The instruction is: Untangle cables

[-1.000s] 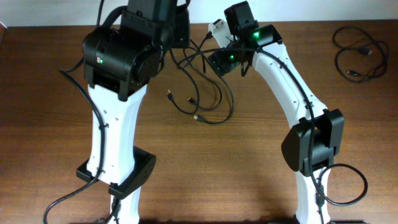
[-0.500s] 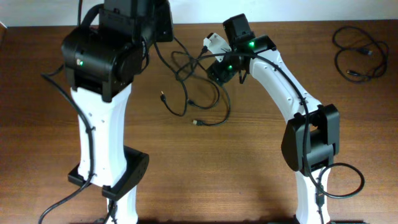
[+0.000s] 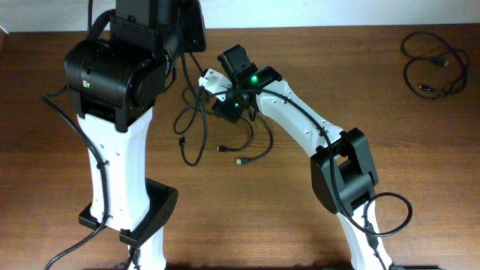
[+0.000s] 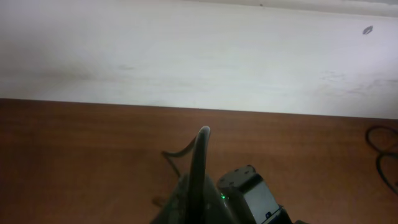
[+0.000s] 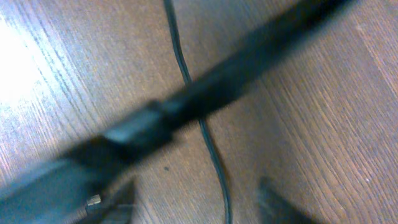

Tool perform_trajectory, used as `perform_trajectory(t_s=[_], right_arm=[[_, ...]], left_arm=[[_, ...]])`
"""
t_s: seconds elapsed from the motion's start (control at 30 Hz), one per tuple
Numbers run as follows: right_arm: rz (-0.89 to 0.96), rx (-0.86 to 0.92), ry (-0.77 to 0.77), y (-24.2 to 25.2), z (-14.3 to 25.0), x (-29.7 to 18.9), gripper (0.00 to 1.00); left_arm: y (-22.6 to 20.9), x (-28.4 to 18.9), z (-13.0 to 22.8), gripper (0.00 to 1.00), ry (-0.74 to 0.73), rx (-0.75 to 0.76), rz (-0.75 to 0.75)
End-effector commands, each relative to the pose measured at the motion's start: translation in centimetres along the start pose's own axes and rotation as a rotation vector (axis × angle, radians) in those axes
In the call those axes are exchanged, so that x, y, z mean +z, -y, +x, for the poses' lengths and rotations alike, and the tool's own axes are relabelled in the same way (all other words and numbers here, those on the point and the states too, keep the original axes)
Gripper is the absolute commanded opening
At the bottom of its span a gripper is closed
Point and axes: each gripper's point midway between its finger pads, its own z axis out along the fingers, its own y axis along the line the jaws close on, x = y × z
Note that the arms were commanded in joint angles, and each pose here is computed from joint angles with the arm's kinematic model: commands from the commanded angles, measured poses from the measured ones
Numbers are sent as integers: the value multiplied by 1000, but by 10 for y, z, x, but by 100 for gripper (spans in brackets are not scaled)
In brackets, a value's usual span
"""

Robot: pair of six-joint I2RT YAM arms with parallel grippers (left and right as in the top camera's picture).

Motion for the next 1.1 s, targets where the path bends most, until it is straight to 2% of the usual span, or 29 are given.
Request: perform_trajectory(t_s=[0.0, 0.13, 0.23, 0.3, 0.33, 0.43, 0.53, 0.6, 0.7, 0.8, 0.83, 0.97, 1.07], right_arm=[[5, 12, -50, 4, 16, 13, 4], [14, 15, -56, 6, 17, 12, 4], [124, 76, -42, 37, 14, -27, 4], [195, 122, 8, 66, 9, -93, 4], [213, 133, 22, 72, 8, -111, 4], [434, 360, 218, 116, 1, -257, 4], [559, 563, 431, 117, 7, -376, 4], [618, 619, 512, 114, 15, -420, 4], [813, 744, 518, 136, 54, -463, 4], [948, 946, 486, 177, 121, -489, 4], [992, 1042, 485, 196, 159, -503, 4], [1113, 1175, 498, 219, 220, -537, 4], [1214, 1255, 548, 226, 252, -567, 4]], left_arm=[[-5, -14, -7, 0, 36, 1, -2], [-5, -14, -7, 0, 36, 1, -2], [-5, -14, -7, 0, 36, 1, -2], [-5, -14, -7, 0, 36, 1, -2], [-5, -14, -7, 0, 36, 1, -2], [-5, -14, -7, 0, 36, 1, -2], [-5, -14, -7, 0, 36, 1, -2], [-5, -14, -7, 0, 34, 1, -2], [-6, -14, -3, 0, 20, 6, -7], [-7, -14, 1, 0, 2, 12, -13], [-8, -14, 2, 0, -3, 13, -14], [-8, -14, 4, 0, -10, 16, -16], [-8, -14, 5, 0, -14, 28, -17]])
